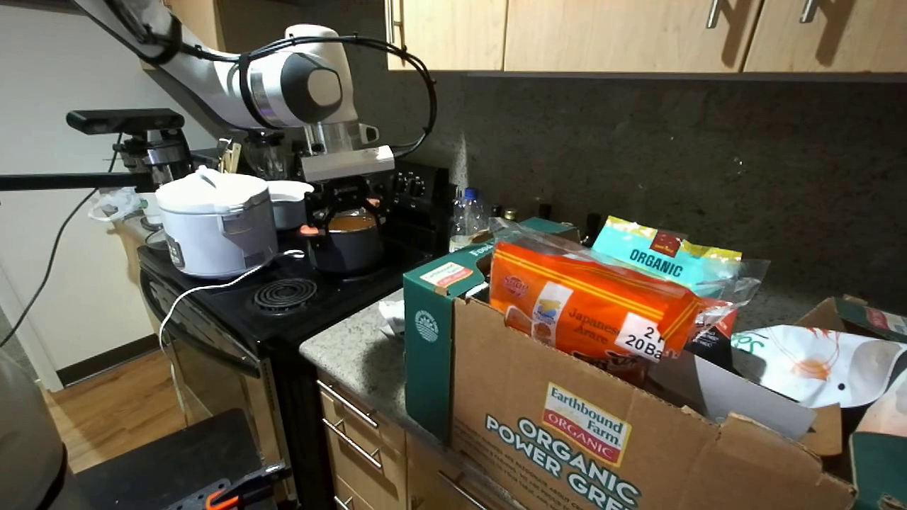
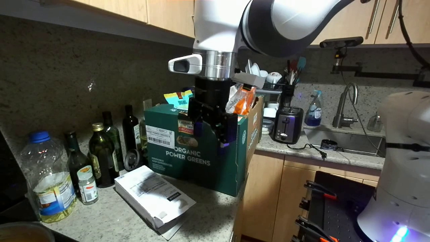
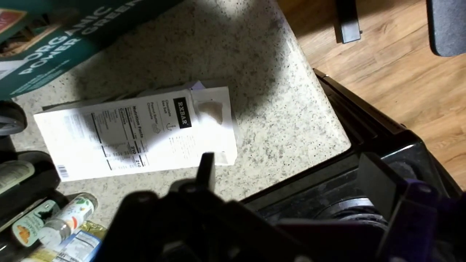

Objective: Take a packet out of the white box

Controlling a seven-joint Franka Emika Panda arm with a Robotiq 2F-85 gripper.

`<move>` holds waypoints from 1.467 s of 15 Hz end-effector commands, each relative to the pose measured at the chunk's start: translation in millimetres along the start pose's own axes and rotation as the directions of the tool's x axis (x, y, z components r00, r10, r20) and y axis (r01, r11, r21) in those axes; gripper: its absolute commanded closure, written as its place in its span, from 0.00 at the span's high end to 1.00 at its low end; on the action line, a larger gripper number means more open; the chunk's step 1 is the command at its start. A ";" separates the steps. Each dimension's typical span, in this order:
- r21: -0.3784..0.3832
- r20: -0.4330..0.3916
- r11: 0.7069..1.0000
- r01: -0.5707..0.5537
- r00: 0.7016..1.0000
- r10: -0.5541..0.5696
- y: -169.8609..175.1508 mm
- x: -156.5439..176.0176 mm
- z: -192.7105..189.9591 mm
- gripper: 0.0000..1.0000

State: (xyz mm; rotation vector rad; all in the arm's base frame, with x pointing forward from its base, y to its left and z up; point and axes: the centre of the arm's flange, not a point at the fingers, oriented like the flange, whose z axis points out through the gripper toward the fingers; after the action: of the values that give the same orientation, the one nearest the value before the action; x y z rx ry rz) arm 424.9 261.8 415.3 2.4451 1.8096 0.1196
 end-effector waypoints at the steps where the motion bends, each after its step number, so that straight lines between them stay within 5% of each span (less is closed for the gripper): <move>1: 0.021 0.003 0.999 0.025 1.000 -0.025 -4.2 15.1 25.7 1.00; 4: 0.045 -0.005 0.996 0.071 0.997 -0.071 -20.2 35.9 53.4 1.00; 5: 0.050 -0.012 0.995 0.087 0.996 -0.087 -29.3 43.1 61.3 0.75; 11: 0.077 -0.024 0.991 0.111 0.994 -0.109 -67.9 62.1 111.0 0.34; 15: 0.042 0.031 0.999 0.009 0.999 -0.010 -78.3 58.7 142.5 0.03; 22: -0.044 0.149 0.999 0.018 0.989 -0.011 -83.8 67.5 183.1 0.00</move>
State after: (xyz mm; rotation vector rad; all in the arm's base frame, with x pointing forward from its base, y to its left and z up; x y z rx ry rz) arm 382.1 334.0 239.8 2.3830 1.7603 -0.0141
